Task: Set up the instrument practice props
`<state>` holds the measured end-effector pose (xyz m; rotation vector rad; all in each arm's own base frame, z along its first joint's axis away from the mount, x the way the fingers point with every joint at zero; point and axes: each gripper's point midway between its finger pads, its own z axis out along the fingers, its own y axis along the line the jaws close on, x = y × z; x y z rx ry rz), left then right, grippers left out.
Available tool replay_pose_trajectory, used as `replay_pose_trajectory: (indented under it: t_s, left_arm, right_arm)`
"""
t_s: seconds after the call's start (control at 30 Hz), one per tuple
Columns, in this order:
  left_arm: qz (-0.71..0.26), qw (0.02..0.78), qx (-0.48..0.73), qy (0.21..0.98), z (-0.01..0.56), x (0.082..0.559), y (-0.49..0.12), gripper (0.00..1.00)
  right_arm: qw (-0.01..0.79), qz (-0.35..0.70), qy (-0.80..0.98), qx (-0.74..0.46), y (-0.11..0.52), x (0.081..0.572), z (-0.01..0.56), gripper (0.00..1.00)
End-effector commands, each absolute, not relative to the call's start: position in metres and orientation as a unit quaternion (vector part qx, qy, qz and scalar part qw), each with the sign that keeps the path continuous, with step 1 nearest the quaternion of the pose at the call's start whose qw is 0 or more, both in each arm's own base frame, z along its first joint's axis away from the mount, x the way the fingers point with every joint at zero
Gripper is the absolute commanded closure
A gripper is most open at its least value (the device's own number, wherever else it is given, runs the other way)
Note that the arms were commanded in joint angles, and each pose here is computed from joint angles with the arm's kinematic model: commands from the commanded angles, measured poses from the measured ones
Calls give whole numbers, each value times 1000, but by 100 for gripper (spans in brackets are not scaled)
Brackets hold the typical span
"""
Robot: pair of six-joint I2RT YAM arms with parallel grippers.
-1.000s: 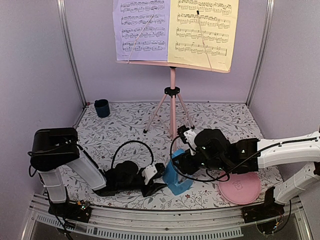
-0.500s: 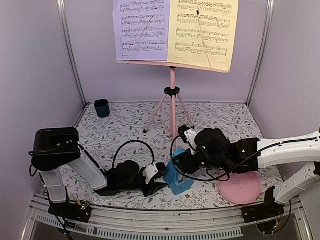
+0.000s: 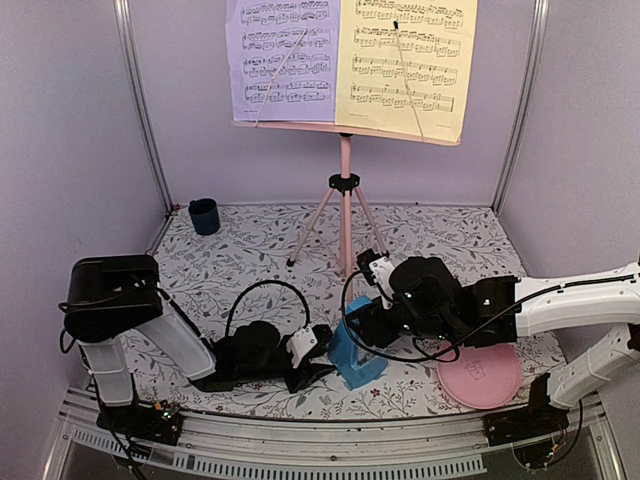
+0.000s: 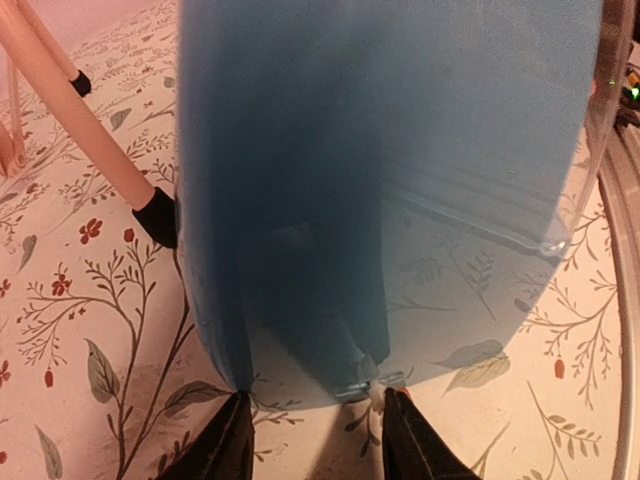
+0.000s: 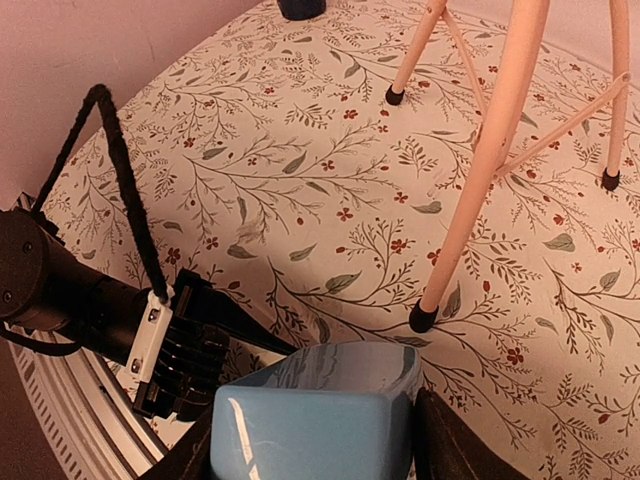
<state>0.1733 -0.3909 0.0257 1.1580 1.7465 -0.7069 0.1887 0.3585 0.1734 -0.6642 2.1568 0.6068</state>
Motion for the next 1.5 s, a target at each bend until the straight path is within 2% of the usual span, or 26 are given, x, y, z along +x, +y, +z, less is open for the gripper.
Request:
replay_pose_trajectory:
  t_s: [0.0, 0.67, 0.87, 1.0, 1.23, 1.47]
  left_arm:
    - [-286, 441, 476, 706, 21, 171, -397, 56]
    - [-286, 439, 473, 708, 20, 173, -397, 60]
    - [-285, 442, 475, 706, 20, 173, -397, 41]
    - [-282, 443, 477, 704, 21, 175, -397, 34]
    - [-279, 444, 478, 705, 20, 180, -397, 30]
    - [-276, 442, 483, 704, 17, 185, -398, 34]
  right_arm:
    - [379, 289, 840, -258, 371, 178, 182, 43]
    - [377, 290, 840, -260, 371, 177, 181, 44]
    - [378, 290, 839, -261, 371, 177, 181, 44]
    - [378, 289, 840, -262, 371, 177, 180, 44]
    - [379, 289, 839, -262, 370, 177, 180, 45]
    - [378, 291, 837, -266, 372, 176, 179, 45]
